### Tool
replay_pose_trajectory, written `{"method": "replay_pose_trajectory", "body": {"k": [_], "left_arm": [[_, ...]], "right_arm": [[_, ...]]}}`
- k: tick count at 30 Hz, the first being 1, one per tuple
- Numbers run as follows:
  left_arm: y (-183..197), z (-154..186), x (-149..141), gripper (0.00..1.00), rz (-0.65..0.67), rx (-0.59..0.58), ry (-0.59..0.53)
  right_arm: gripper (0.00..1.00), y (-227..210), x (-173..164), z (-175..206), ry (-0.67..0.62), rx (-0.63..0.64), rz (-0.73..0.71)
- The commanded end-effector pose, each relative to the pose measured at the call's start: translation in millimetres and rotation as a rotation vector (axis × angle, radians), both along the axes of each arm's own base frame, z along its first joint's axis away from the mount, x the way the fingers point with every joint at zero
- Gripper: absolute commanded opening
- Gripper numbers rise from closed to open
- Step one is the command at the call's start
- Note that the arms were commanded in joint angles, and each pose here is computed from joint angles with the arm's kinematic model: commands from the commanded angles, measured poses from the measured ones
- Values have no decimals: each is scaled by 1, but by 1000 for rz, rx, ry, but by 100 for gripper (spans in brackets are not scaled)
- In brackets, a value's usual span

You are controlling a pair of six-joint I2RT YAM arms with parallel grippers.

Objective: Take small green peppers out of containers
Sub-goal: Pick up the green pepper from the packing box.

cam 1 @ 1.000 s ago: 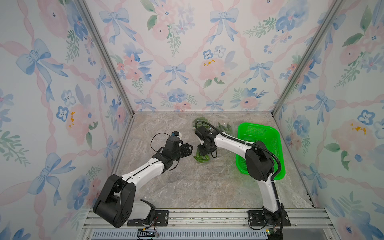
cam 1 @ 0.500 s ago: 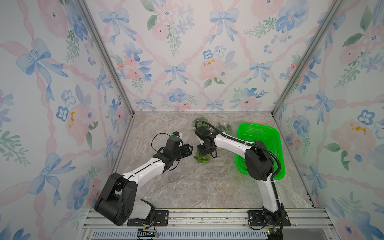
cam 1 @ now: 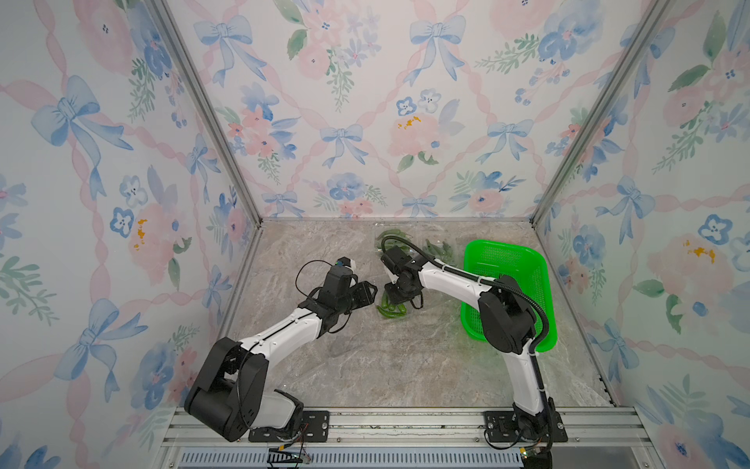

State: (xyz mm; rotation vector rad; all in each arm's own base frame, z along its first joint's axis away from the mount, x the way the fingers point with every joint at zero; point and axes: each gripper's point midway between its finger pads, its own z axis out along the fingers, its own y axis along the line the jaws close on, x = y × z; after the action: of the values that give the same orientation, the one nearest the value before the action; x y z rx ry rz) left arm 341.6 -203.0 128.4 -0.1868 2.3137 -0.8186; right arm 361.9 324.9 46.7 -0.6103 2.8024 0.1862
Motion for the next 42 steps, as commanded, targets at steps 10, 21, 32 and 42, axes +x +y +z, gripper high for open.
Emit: {"method": "replay_pose_trajectory", "body": {"k": [10,21,32,42], "left_arm": [[-5,11,14,44,-1,-5,-17],[-15,23,24,44,-21,-27,-35],[-38,37,33,44,-64,-43,-58],[-129,52,35,43,-226,-66,-84]], "right_arm": [[11,-3,-14,71,-45,142,-23],[11,-13,-14,114,-127,228,-58],[12,-63,-10,180,-244,323,-162],[13,-196,-2,213,-373,346,-461]]}}
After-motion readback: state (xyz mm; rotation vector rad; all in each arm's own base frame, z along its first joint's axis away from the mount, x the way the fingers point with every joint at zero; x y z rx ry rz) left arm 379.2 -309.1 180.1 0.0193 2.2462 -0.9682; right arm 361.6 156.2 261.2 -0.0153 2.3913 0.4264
